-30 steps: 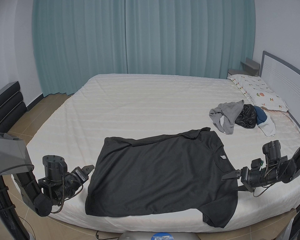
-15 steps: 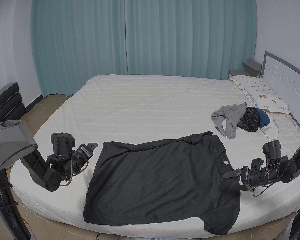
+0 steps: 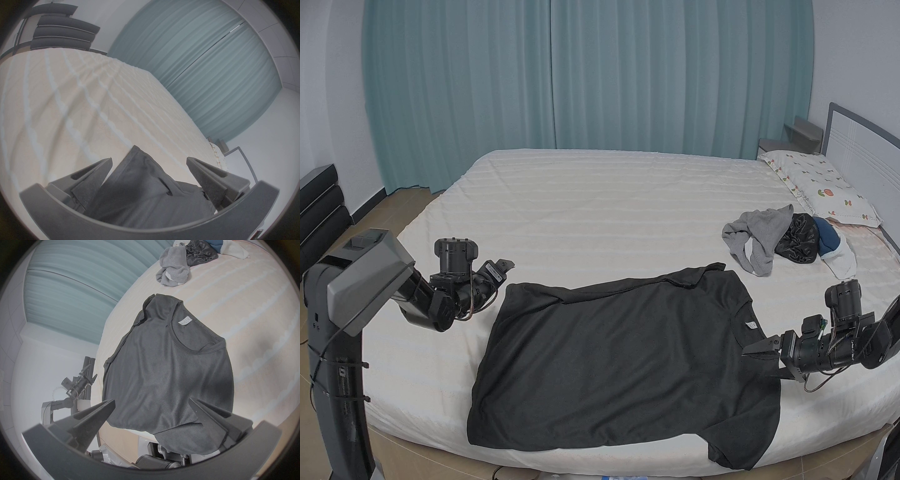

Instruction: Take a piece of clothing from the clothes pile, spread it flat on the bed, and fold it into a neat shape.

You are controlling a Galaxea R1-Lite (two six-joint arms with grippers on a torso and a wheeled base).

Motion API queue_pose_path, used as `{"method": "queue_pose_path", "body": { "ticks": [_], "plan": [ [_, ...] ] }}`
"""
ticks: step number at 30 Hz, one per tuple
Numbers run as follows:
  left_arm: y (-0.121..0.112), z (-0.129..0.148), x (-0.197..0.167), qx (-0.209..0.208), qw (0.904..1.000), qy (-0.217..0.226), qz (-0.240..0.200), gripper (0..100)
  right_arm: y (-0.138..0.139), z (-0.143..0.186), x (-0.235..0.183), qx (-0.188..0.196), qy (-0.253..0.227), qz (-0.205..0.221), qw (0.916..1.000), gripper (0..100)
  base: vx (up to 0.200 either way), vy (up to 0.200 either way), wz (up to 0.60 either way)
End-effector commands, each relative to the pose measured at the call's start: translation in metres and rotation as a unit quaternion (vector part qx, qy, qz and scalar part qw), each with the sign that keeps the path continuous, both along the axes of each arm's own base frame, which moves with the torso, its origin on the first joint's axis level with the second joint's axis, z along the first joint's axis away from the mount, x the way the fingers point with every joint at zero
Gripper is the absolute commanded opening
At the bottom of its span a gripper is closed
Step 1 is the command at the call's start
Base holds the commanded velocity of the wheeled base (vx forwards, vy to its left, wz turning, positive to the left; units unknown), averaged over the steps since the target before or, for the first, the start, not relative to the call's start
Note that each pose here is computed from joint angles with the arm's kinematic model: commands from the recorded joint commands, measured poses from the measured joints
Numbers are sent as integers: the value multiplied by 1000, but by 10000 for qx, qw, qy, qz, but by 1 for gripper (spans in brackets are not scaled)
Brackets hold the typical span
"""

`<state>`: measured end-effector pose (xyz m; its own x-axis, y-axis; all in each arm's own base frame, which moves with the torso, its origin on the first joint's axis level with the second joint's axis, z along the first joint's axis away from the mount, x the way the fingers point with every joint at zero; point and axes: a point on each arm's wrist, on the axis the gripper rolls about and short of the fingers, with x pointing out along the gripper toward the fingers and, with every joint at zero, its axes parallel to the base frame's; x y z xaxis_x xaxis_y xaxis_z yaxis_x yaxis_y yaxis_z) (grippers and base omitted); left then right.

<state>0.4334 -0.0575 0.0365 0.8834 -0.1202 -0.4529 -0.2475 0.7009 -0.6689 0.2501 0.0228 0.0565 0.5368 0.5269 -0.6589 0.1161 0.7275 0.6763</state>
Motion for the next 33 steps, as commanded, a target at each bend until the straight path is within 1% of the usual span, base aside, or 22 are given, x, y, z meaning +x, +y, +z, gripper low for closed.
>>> {"method": "queue_pose_path", "body": {
  "ticks": [1, 3, 8, 11, 12, 13, 16, 19, 20, 21, 25, 26, 27, 30, 33],
  "plan": [
    [0, -61, 42, 146, 9987, 478, -139, 100, 2, -2, 0, 3, 26, 26, 10000, 100, 0, 0, 0],
    [-3, -68, 48, 199, 9984, 493, -182, 100, 2, -2, 0, 3, 26, 26, 10000, 100, 0, 0, 0],
    [-5, -71, 57, 186, 9988, 402, -203, 100, 2, -3, 0, 6, 46, 21, 10000, 100, 0, 0, 0],
    [-6, -83, 62, 175, 9989, 395, -206, 100, 2, -4, 1, 0, 61, 16, 10000, 100, 0, 0, 0],
    [-6, -83, 63, 174, 9989, 388, -206, 100, 2, -4, 1, 0, 61, 16, 10000, 100, 0, 0, 0],
    [-6, -84, 64, 174, 9989, 380, -206, 0, 2, -4, 2, 6, 53, 14, 10000, 100, 0, 0, 0],
    [-4, -77, 68, 160, 9994, 268, -120, 0, 1, -4, 8, 14, 15, -40, 10000, 100, 0, 0, 0],
    [-1, -72, 69, 161, 9996, 207, -40, 0, -1, 2, 21, 59, -169, -236, 9996, 100, 0, 0, 0],
    [-1, -72, 69, 161, 9996, 207, -40, 0, -1, 2, 21, 59, -169, -236, 9996, 100, 0, 0, 0],
    [9, -57, 71, 127, 9998, 52, 157, 0, -1, 6, 42, 23, -315, -560, 9979, 100, 0, 0, 0],
    [19, -38, 72, 144, 9990, -140, 396, 0, 0, 2, 84, -297, -557, -1005, 9929, 100, 0, 0, 0],
    [19, -38, 72, 144, 9990, -140, 396, 0, 0, 2, 84, -297, -557, -1005, 9929, 100, 0, 0, 0],
    [23, -30, 73, 147, 9985, -232, 470, 0, 1, -3, 106, -387, -690, -1111, 9907, 100, 0, 0, 0],
    [27, -22, 74, 142, 9981, -316, 517, 0, 3, -6, 139, -456, -930, -1221, 9871, 100, 0, 0, 0],
    [29, -16, 75, 135, 9978, -376, 533, 0, 3, -6, 161, -472, -1091, -1258, 9849, 100, 0, 0, 0]
  ]
}}
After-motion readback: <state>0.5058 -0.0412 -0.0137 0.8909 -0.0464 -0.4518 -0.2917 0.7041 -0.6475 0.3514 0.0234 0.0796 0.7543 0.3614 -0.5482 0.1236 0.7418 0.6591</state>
